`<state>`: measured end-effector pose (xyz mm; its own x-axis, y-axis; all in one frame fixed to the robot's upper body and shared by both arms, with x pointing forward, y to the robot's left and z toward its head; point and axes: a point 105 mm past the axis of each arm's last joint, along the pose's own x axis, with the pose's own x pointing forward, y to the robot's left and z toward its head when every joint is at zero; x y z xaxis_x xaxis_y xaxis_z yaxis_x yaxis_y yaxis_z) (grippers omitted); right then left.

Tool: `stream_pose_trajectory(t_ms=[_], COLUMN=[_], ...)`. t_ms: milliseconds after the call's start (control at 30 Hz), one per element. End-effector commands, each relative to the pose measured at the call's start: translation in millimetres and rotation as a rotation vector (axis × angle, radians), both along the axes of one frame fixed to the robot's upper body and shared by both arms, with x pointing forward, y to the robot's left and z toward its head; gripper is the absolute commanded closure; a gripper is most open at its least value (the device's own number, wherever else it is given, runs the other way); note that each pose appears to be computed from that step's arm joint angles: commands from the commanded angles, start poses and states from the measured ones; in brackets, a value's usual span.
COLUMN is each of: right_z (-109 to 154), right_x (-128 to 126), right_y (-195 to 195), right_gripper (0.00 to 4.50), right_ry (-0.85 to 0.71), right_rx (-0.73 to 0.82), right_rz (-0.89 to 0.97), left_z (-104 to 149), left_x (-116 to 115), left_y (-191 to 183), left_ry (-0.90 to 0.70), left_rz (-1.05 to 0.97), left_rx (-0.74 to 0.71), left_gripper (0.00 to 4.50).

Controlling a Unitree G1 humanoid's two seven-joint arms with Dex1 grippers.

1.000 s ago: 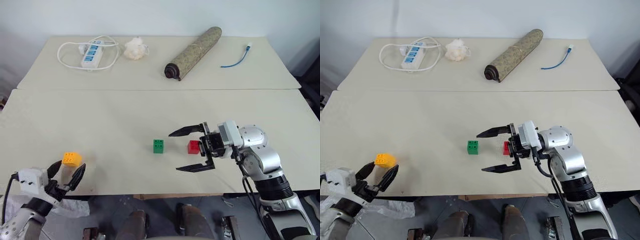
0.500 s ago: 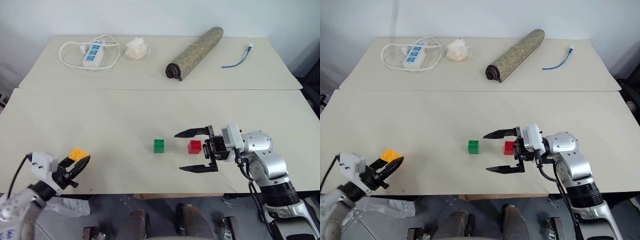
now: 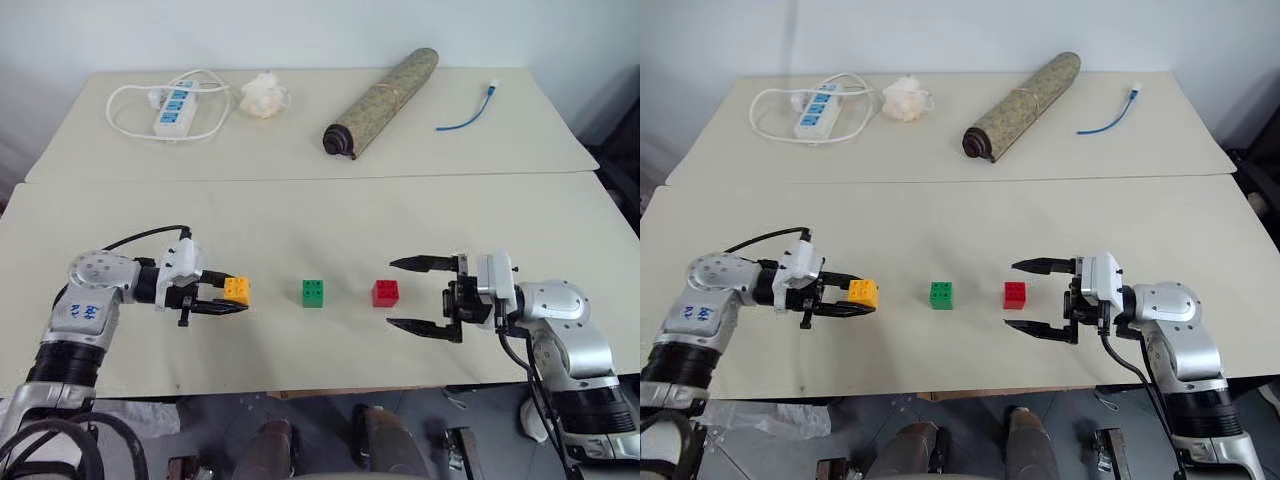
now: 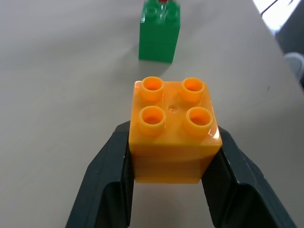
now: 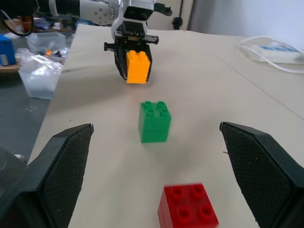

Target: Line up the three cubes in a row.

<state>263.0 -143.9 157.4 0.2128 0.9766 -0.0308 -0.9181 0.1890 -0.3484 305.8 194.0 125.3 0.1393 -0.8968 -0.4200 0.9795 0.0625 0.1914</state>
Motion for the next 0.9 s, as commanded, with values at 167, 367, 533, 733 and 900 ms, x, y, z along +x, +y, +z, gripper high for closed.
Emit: stream_pose_trajectory(t_ms=[167, 367, 533, 733, 900], right_z=[2, -5, -7, -1, 9], right_x=[-11, -8, -8, -2, 12], right_y=[-11, -14, -11, -14, -27], right_gripper=[0.00, 0.00, 0.00, 0.00, 0.00], right_ry=[-0.044, -0.030, -0.018, 0.017, 0.000], right_rx=[-0.011, -0.023, 0.000, 0.001, -0.091], right_rz=[-0.059, -0.058, -0.045, -0.005, -0.016], left_z=[-2, 1, 20, 38, 58], left_x=[7, 16, 17, -24, -36], left_y=[-8, -5, 10, 60, 83], left_ry=[0.010, -0.032, -0.119, -0.146, -0.213], left_rz=[-0.084, -0.006, 0.091, 0.257, 0.454], left_rx=[-0.007, -0.037, -0.114, -0.125, -0.117], left_gripper=[2.98, 1.73, 0.22, 0.22, 0.22])
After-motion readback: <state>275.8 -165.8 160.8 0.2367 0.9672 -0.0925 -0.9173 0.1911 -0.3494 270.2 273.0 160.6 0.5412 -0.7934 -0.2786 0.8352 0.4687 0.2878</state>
